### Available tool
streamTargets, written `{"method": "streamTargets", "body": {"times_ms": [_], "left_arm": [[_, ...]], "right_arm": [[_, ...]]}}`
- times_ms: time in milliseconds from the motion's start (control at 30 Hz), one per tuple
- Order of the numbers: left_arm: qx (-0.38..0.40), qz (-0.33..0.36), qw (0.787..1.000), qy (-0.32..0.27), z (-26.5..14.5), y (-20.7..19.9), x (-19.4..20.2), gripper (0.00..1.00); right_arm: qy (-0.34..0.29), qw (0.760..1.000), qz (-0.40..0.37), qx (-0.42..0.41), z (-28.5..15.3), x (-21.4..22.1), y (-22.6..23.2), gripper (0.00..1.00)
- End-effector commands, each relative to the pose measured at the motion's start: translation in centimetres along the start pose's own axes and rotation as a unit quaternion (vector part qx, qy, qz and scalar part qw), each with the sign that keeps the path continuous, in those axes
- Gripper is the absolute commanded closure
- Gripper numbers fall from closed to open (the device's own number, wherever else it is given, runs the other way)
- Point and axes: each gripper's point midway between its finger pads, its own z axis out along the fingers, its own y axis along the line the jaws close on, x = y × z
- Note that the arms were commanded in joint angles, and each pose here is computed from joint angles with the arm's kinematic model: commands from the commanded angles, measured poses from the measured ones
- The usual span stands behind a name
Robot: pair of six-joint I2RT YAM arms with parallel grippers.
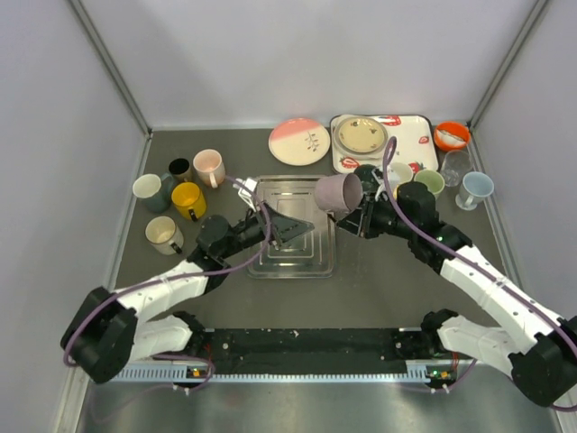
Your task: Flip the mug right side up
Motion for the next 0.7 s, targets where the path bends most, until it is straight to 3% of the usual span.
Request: {"method": "streamTargets", "body": {"times_ms": [0,33,100,133,267,467,667], "left_arm": [[-0.089,0.045,0.994,-0.041,-2.5,3.0,-0.9,0.32],[-0.107,0.074,0.989,-0.072,-3.2,2.9,-2.1,0.32],[-0.182,0.068,0.978,-0.082,-4.9,5.4,-1.9,0.33],[-0.206,0.087,0.967,-0.118,-5.9,5.5,-3.3,0.34],[-0.278,0.109,0.940,-0.165,-8.8,6.6,-4.9,0.34],[-0.332,0.125,0.917,-0.183,-11.1,7.3,-5.5,0.33],[-0.384,0.112,0.903,-0.158,-12.2,9.2,-4.5,0.33]], "right_arm": [[-0.075,0.978,-0.041,0.190,-3.2,-4.4,-4.8,1.00],[-0.074,0.972,-0.041,0.218,-3.4,-4.3,-5.8,1.00],[-0.070,0.955,-0.039,0.286,-4.1,-4.1,-8.6,1.00],[-0.057,0.949,-0.034,0.307,-4.4,-3.5,-9.7,1.00],[-0.027,0.930,0.018,0.366,-4.6,-1.0,-14.3,1.00],[0.005,0.910,0.051,0.412,-4.2,0.9,-17.8,1.00],[0.039,0.898,0.048,0.435,-3.6,2.2,-19.5,1.00]]}}
